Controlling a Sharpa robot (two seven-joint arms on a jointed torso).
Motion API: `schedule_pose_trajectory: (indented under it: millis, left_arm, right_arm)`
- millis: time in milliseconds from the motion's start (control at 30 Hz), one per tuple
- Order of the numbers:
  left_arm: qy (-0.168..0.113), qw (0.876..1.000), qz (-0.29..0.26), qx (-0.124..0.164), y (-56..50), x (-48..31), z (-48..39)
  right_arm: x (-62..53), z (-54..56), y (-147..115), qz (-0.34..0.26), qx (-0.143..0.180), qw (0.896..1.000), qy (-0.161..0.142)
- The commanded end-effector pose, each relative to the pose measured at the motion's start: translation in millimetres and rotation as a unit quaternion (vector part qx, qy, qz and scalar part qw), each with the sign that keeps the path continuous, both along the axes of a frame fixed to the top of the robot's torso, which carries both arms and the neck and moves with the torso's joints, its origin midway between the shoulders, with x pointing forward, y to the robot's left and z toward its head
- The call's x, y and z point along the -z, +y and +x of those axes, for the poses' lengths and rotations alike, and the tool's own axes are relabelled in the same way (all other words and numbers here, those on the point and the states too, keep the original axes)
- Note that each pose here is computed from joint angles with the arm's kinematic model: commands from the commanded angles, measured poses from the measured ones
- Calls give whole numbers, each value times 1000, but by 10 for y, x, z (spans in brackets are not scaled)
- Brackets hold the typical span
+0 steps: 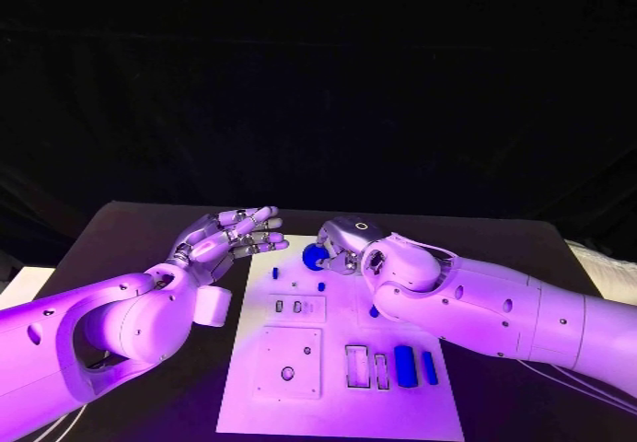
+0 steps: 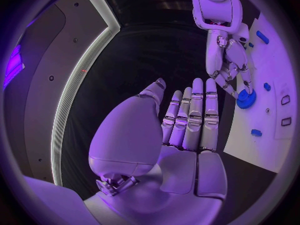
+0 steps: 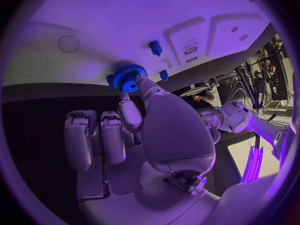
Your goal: Assemble the parts on the task board
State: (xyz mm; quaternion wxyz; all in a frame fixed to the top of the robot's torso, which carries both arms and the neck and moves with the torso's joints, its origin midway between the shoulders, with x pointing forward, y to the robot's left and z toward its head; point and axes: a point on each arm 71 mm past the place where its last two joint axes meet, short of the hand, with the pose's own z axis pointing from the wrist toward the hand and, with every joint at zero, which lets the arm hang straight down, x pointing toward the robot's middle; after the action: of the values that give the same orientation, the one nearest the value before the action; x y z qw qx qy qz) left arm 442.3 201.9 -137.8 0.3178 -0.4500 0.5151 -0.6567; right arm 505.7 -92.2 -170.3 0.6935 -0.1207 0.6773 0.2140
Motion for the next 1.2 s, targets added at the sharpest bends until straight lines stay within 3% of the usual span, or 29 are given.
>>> schedule_pose_trajectory:
  millis: [33,900,1200]
  left_arm:
    - [-3,1000,-7,10,-26,-16,-7]
    - [-2,1000,-5,8,-14,-15,-8]
    - [-2,1000,-5,7,0,-13,-3]
  right_arm:
    - [35,17,4,-16,-2,1000,6]
    - [86,81,-59,5,8,999,32]
    - [-18,42,-406,98,12,995,12]
